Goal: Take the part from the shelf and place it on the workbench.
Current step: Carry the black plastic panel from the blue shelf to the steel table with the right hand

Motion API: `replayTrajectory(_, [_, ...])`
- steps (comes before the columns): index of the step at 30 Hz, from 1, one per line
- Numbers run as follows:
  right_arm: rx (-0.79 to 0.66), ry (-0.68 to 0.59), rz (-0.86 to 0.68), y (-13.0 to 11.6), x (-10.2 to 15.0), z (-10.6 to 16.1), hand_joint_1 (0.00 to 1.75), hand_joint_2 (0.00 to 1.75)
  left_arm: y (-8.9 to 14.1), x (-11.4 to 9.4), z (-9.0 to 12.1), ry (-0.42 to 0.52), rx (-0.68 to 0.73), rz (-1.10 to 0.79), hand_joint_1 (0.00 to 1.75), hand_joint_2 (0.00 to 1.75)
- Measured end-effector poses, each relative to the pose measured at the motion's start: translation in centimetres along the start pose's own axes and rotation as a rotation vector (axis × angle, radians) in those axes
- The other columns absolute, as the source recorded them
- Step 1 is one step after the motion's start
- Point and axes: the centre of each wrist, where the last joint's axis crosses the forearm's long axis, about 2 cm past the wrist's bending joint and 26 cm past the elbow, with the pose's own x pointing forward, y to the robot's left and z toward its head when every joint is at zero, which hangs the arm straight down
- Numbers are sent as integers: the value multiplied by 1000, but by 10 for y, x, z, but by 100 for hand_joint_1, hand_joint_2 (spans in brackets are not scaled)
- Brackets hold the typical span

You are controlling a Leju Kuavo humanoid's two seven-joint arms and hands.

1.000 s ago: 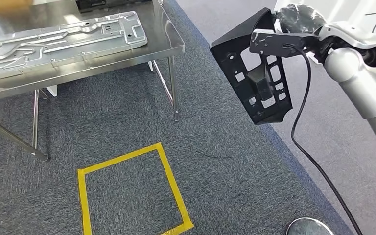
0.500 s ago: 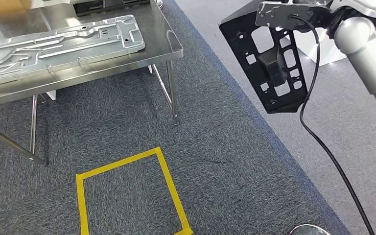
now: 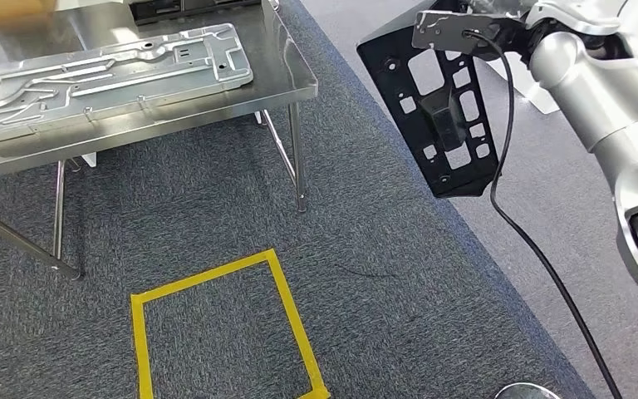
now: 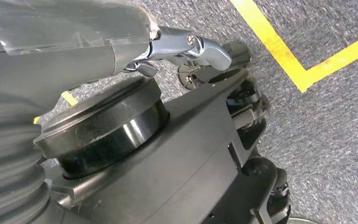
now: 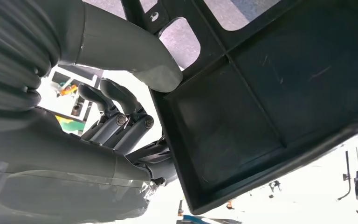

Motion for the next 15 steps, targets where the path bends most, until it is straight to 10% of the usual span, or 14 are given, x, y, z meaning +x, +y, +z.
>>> replayTrajectory(15, [28, 28, -2, 1, -9, -3, 175, 175, 0, 0, 0, -2, -4, 16, 0, 175])
